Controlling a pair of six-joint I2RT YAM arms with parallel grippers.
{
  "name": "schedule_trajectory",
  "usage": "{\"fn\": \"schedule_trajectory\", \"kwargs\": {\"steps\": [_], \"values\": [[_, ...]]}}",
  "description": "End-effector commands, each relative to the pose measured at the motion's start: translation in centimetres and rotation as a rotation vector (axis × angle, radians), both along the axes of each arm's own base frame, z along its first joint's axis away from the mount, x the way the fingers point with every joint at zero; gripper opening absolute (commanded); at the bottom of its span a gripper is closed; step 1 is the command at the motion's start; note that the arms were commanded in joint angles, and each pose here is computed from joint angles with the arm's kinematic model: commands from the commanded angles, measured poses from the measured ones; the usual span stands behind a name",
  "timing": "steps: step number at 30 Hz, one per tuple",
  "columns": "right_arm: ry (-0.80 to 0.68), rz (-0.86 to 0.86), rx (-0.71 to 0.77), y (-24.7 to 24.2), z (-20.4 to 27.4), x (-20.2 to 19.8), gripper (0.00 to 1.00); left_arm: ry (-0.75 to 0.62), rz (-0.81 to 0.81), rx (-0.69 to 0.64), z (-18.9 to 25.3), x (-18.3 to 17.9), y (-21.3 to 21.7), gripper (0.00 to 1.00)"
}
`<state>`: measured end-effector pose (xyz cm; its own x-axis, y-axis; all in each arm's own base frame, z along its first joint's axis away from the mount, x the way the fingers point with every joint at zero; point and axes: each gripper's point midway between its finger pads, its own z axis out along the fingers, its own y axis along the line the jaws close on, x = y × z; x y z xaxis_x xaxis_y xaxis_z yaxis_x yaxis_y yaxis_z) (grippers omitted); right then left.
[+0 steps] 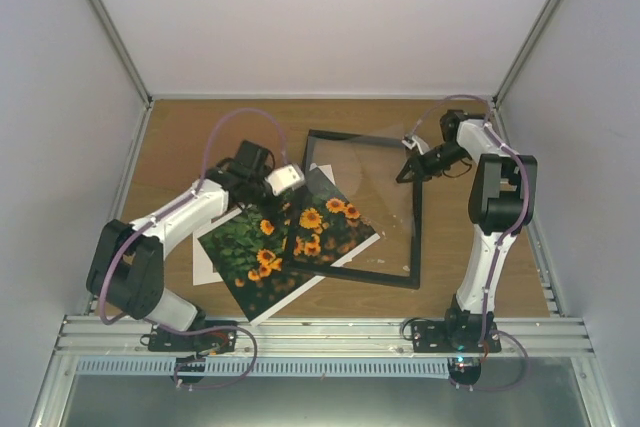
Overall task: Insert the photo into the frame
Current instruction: Move the photo frame to the center of the board, then place the photo frame item in the photo frame.
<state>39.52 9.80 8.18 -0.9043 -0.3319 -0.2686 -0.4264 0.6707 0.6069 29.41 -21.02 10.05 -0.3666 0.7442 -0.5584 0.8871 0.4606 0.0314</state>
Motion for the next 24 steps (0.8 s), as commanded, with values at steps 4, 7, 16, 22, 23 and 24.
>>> {"fn": "schedule_trajectory", "kwargs": {"steps": [4, 7, 16, 22, 23, 24], "values": [[0.144, -0.083, 0.391, 3.2, 4.2, -2.6, 0.01, 0.036, 0.265, -0.223, 4.2, 6.2, 1.3, 0.99], [0.164, -0.148, 0.470, 2.4, 4.8, -2.0, 0.01, 0.131, 0.314, -0.282, 4.1, 7.1, 1.8, 0.99], [0.172, -0.269, 0.595, 1.1, 4.3, 0.3, 0.01, 0.297, 0.426, -0.387, 3.6, 11.4, 0.7, 0.99], [0.207, -0.291, 0.649, 1.6, 3.1, 1.6, 0.01, 0.310, 0.469, -0.391, 2.6, 13.6, 1.3, 0.99], [0.207, -0.293, 0.645, 1.6, 3.0, 1.8, 0.01, 0.312, 0.478, -0.392, 2.4, 13.9, 1.5, 0.99], [0.204, -0.299, 0.634, 1.5, 2.8, 2.0, 0.01, 0.319, 0.485, -0.392, 2.2, 14.1, 1.7, 0.99]]}}
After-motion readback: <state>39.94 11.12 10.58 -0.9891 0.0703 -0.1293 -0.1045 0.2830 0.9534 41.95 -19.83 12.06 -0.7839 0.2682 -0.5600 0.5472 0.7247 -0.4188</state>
